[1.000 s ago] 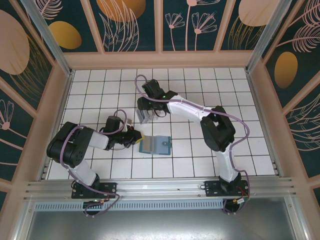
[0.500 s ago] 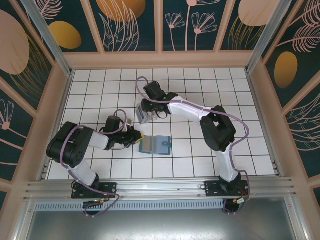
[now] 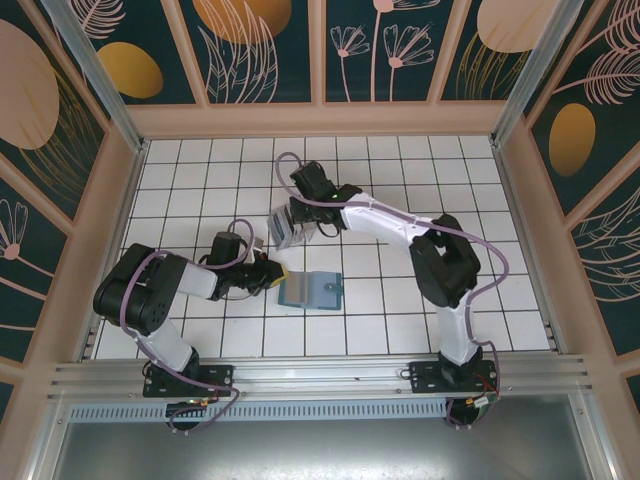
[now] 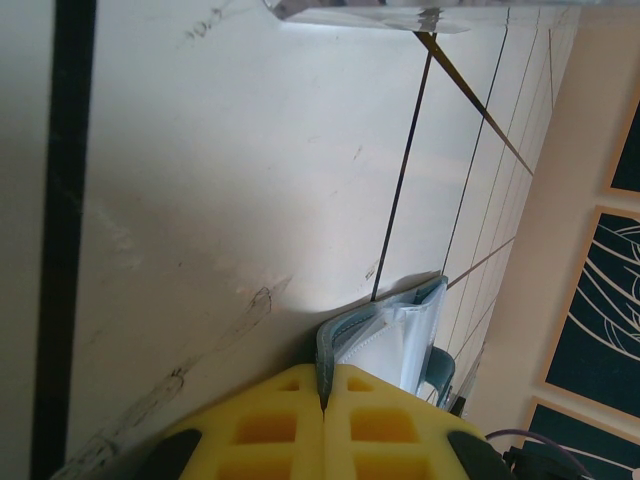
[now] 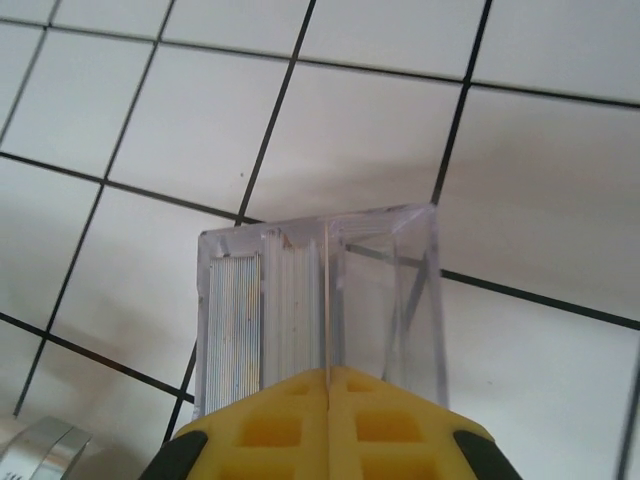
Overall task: Put the credit cards into the card holder
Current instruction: Pick up the credit card from the storage box, then insert the credit card into the card slot.
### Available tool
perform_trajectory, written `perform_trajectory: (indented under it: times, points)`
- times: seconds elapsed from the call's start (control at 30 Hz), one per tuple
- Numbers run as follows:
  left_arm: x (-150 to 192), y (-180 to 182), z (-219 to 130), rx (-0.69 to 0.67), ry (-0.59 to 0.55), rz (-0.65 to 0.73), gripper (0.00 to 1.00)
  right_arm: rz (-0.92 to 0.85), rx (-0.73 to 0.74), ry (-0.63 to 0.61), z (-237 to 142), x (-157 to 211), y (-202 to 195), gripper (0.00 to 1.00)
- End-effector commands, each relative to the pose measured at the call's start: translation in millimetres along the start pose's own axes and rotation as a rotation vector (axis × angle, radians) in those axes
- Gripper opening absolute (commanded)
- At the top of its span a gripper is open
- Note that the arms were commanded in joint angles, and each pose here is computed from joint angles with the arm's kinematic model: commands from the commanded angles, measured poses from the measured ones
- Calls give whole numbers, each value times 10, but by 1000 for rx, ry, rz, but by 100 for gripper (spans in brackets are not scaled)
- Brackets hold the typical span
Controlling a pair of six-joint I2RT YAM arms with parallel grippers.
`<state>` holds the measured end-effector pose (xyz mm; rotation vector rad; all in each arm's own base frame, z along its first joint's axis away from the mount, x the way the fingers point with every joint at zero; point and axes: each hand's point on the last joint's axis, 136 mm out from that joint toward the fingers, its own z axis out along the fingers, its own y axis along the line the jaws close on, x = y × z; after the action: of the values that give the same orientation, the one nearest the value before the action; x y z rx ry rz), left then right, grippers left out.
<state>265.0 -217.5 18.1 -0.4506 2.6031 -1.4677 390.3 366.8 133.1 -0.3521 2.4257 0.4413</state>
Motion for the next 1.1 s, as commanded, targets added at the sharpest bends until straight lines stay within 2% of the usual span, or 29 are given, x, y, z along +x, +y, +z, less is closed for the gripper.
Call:
perform_trajectory:
  times: [0.0, 0.1, 0.2, 0.4, 0.47, 0.57, 0.67, 0.77, 1.07]
  points:
    - [89, 140, 4, -50, 27, -15, 0, -1, 22, -55, -427, -72, -70, 4]
    - [85, 121, 9, -35, 26, -9, 0, 51, -14, -67, -671, 39, -96, 4]
    - [87, 115, 19, -30, 30, 2, 0, 116, -86, -48, -858, 351, -58, 4]
    - [97, 141, 22, -45, 42, 28, 4, 282, -435, 33, -1120, 1053, 232, 1]
    - [97, 139, 23, -46, 45, 39, 4, 354, -490, 29, -1155, 1200, 186, 0]
    - [106, 269, 56, -90, 55, 32, 4, 438, -524, 50, -1114, 1413, 75, 0]
    - [106, 280, 62, -92, 57, 33, 4, 449, -537, 146, -1012, 1585, 108, 0]
    - [110, 277, 59, -90, 57, 34, 5, 489, -576, 142, -1004, 1623, 126, 0]
    - [126, 311, 34, -104, 48, 36, 11, 575, -549, 245, -797, 1954, -78, 0]
